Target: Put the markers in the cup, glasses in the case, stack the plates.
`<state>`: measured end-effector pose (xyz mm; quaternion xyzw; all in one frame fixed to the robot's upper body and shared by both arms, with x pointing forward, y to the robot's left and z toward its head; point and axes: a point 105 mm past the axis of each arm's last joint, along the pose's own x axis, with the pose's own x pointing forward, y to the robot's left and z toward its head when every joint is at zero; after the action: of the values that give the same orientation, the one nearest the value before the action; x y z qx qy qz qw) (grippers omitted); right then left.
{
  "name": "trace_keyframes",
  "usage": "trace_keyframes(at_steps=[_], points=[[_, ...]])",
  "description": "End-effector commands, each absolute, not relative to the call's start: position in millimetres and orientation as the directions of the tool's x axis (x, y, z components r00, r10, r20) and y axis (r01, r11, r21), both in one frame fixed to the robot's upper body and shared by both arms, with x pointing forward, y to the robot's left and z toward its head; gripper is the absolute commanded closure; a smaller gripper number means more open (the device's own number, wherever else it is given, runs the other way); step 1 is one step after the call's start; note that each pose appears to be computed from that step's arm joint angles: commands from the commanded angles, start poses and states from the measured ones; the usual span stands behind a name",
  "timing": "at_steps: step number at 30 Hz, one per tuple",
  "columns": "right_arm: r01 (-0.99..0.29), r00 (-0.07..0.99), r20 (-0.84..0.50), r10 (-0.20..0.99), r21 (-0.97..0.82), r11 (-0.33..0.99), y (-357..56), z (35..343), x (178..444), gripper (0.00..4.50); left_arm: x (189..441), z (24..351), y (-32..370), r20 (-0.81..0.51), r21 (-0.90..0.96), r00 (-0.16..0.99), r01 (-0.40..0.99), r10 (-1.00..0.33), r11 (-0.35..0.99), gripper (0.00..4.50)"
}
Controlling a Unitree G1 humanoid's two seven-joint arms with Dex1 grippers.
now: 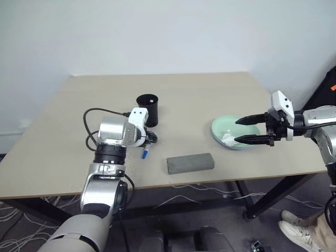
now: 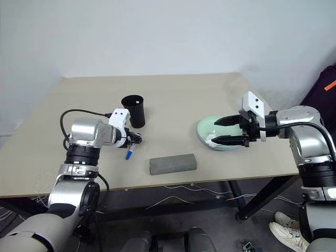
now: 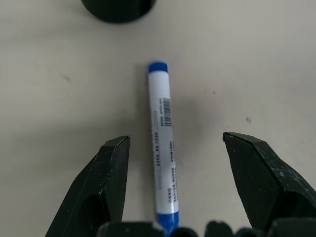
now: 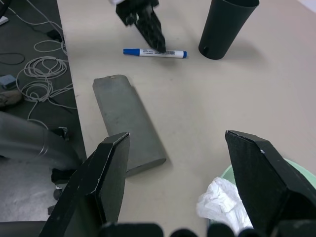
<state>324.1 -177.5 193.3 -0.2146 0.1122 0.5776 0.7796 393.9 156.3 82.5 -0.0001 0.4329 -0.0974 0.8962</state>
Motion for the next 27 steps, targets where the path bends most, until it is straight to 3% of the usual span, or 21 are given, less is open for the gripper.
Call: trace_keyframes(at_steps=[1,6,9,17,20,22,27], points=[[-0.934,0.339,-0.399,0.852,-0.251,0.254,-177,206,325,1.16,407,96,160,-0.742,-0.020,0.657,0.171,-0.129,0.985,1.34],[-0.933,0.342,-0.398,0.851,-0.253,0.256,-176,205,324,1.16,408,86,155,-0.758,0.004,0.640,0.195,-0.124,0.981,1.34],[-0.932,0.343,-0.395,0.853,-0.259,0.255,-174,206,324,1.16,409,83,150,-0.762,-0.007,0.632,0.211,-0.141,0.978,1.88],[-0.931,0.336,-0.373,0.865,-0.273,0.244,-166,215,323,1.16,408,76,146,-0.786,0.023,0.601,0.260,-0.143,0.965,4.38],[-0.930,0.337,-0.376,0.863,-0.274,0.243,-166,214,324,1.16,408,77,144,-0.787,0.035,0.598,0.295,-0.156,0.955,4.39],[-0.930,0.337,-0.378,0.862,-0.274,0.244,-167,214,324,1.16,404,80,133,-0.791,0.033,0.571,0.399,-0.220,0.916,4.39],[-0.931,0.335,-0.383,0.861,-0.273,0.241,-167,213,326,1.16,379,108,88,-0.730,-0.008,0.448,0.749,-0.516,0.663,4.39]])
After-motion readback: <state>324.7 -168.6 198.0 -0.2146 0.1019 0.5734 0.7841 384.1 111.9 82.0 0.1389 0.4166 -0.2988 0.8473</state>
